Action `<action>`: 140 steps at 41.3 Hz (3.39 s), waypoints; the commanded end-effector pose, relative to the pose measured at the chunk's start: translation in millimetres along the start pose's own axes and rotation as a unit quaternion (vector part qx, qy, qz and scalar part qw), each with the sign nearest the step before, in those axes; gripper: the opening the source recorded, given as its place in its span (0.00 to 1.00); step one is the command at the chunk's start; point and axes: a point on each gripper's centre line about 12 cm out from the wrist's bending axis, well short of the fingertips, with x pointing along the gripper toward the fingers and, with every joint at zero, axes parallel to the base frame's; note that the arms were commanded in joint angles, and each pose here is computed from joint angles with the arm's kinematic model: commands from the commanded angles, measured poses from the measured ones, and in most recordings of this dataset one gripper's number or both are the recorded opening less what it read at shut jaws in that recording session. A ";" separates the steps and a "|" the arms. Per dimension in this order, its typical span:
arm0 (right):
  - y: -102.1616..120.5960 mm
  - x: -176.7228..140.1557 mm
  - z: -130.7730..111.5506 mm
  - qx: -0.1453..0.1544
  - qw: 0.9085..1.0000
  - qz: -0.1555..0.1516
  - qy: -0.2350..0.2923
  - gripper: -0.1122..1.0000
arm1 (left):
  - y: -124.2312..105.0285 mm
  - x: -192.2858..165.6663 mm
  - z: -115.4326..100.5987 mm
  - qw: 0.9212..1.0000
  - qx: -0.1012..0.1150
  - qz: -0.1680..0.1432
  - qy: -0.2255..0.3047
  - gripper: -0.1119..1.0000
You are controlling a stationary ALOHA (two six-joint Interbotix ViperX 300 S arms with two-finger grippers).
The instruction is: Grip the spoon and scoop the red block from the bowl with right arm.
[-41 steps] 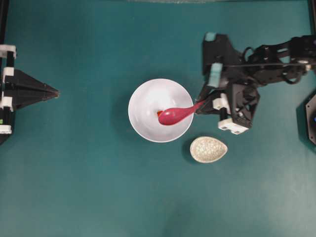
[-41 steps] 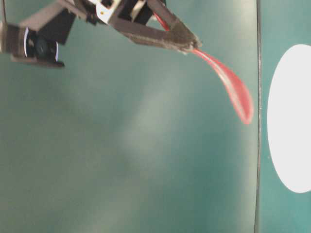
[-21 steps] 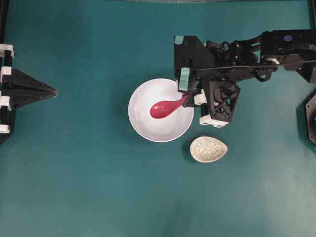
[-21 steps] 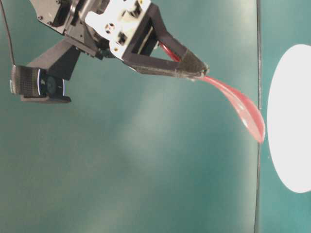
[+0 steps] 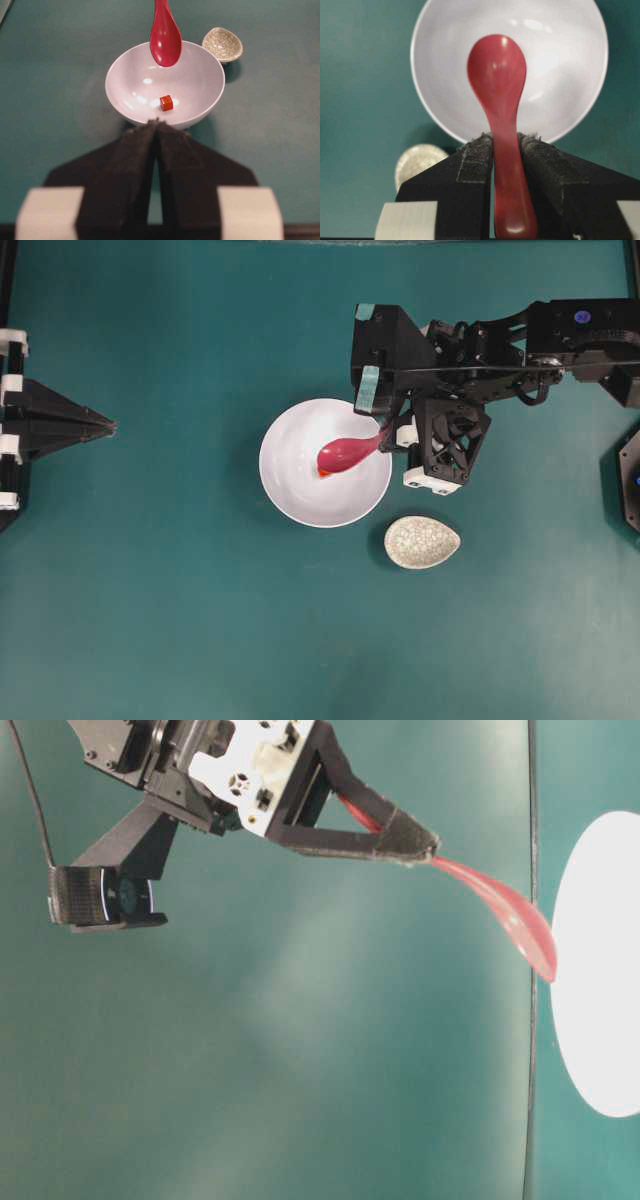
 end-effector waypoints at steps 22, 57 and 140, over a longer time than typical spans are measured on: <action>-5.9 32.1 1.6 0.028 0.998 -0.012 0.057 0.32 | 1.5 -1.0 11.6 1.000 0.001 0.002 -0.015 0.10; -4.7 58.1 14.0 0.020 0.998 -0.013 0.061 0.31 | 1.5 -1.0 11.6 1.000 0.001 0.002 -0.015 0.10; 19.0 -58.6 12.8 0.069 0.997 -0.008 0.017 0.14 | 1.3 -0.7 9.6 1.000 -0.002 0.002 -0.012 0.10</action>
